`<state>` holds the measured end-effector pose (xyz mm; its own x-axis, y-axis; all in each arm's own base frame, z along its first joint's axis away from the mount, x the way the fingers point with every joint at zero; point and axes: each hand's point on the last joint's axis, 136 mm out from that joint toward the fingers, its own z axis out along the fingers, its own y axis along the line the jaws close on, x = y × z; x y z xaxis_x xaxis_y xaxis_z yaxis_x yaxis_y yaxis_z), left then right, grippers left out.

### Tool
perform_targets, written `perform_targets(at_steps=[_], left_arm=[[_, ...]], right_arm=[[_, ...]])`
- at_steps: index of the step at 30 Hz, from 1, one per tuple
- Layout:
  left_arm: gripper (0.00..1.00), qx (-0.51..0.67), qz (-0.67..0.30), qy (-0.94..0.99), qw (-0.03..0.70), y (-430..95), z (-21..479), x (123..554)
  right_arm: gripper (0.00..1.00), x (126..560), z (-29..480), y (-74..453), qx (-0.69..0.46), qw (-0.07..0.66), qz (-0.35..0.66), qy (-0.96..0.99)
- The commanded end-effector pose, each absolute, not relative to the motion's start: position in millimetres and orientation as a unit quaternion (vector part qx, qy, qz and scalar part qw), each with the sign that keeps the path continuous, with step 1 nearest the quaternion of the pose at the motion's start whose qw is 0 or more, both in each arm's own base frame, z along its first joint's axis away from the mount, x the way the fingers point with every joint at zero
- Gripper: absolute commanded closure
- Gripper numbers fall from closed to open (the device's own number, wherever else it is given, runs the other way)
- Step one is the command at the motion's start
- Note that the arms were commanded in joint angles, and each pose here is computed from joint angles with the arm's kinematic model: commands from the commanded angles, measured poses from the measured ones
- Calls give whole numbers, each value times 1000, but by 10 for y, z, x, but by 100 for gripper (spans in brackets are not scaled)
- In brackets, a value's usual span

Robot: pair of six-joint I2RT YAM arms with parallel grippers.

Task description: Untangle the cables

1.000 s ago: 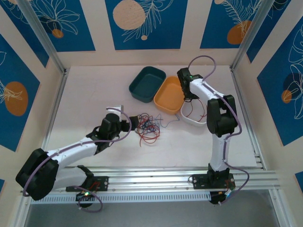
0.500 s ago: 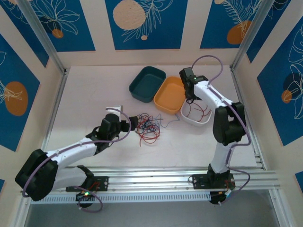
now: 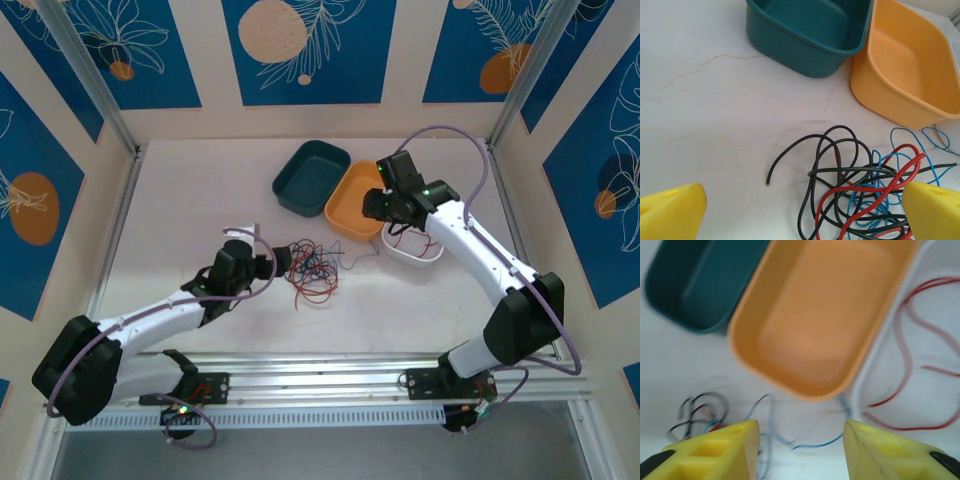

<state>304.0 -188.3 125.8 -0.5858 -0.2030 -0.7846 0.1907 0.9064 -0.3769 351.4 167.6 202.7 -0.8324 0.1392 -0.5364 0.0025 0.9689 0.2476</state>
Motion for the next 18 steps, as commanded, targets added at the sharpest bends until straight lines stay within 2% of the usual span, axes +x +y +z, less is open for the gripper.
perform_targets(at_steps=[1, 11, 18], left_arm=[[0, -26, -216, 866, 451, -1859, 1322, 3126], [0, -62, -189, 881, 429, -1712, 1137, 3142], [0, -62, -186, 883, 426, -1695, 1126, 3127]], right_arm=[[52, 3335, 2036, 2143, 34, 257, 208, 943], [54, 3069, 1714, 2995, -38, 229, 218, 948], [59, 3146, 1463, 3232, -56, 199, 211, 955]])
